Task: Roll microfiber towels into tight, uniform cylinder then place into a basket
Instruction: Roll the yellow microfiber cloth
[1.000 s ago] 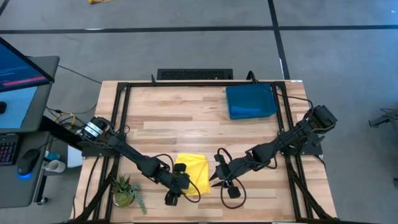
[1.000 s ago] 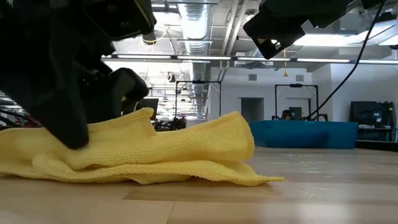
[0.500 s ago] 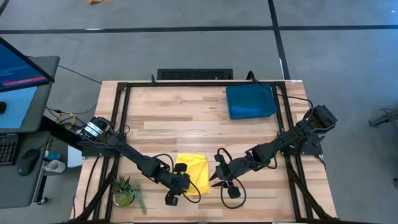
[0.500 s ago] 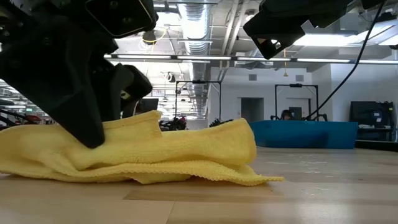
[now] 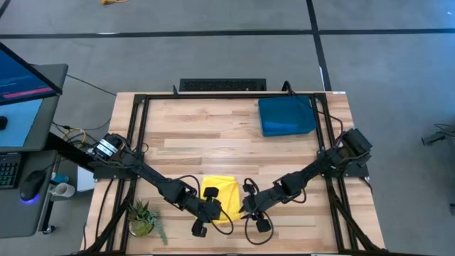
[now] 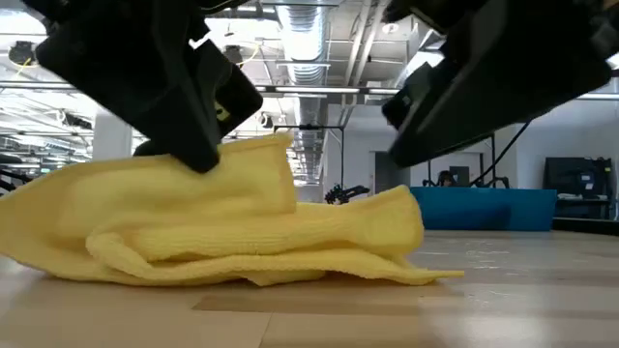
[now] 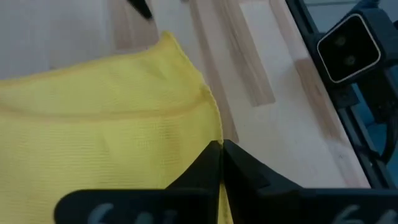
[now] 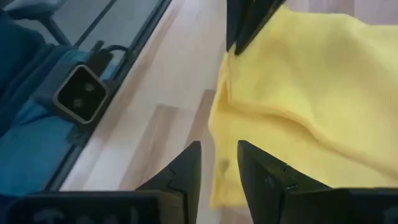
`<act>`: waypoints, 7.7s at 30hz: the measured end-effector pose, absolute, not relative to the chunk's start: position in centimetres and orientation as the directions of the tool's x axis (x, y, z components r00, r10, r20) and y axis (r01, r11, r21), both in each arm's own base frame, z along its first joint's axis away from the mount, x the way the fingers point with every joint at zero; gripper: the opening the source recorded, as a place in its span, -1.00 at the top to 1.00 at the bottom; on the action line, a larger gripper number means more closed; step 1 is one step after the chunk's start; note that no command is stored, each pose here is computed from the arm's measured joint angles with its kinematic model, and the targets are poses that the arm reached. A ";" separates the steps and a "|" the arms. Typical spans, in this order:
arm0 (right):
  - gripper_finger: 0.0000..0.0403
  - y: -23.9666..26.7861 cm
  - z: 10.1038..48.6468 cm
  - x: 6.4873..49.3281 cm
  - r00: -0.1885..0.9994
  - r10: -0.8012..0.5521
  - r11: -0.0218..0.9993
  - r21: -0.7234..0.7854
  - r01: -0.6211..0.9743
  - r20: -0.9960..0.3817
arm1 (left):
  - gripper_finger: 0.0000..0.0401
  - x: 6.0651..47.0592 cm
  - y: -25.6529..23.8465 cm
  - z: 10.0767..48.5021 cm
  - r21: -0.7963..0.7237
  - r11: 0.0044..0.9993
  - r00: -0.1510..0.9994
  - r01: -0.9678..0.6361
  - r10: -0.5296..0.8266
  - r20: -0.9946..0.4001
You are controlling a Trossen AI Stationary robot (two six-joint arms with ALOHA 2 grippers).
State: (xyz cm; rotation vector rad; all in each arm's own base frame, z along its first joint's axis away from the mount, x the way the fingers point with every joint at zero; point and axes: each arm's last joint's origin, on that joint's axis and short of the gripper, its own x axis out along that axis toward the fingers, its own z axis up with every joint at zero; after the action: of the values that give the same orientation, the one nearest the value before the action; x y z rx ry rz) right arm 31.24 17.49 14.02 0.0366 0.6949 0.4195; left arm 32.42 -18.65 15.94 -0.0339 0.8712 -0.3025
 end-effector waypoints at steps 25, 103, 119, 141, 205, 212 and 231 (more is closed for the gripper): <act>0.92 15.8 11.3 32.4 0.655 0.320 0.940 0.314 -0.131 -0.685 | 1.00 35.3 -17.0 18.0 -0.073 0.994 0.855 0.076 -0.103 -0.509; 0.92 20.1 18.6 28.8 0.729 0.199 0.980 0.129 -0.152 -0.654 | 0.20 34.2 -12.3 17.5 -0.112 0.991 0.682 0.067 -0.127 -0.720; 0.92 18.0 13.1 30.4 0.515 0.217 0.976 0.203 -0.085 -0.829 | 0.27 35.1 -12.2 14.3 -0.114 0.993 0.669 0.042 -0.113 -0.735; 0.94 14.1 12.2 30.0 0.448 -0.189 0.927 -0.008 0.376 -0.874 | 0.27 34.7 -10.3 13.6 -0.022 1.000 0.594 -0.016 -0.008 -0.804; 0.42 8.7 16.5 24.1 0.646 0.152 0.751 0.513 0.416 -0.748 | 0.27 35.1 -9.7 13.8 0.037 0.999 0.621 -0.023 0.043 -0.783; 0.11 8.7 16.4 24.0 0.639 0.158 0.704 0.540 0.462 -0.753 | 0.27 35.1 -9.7 13.8 0.029 0.999 0.619 -0.027 0.040 -0.784; 0.02 9.9 13.3 25.4 0.607 0.189 0.679 0.549 0.487 -0.772 | 0.27 35.1 -9.7 13.8 0.022 0.999 0.618 -0.023 0.032 -0.785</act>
State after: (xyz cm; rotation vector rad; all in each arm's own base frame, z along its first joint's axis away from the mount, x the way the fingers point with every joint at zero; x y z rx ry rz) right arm 25.43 9.95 13.26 0.8337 0.9274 -0.1970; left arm 35.10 -9.70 13.81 0.0105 0.9040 0.0314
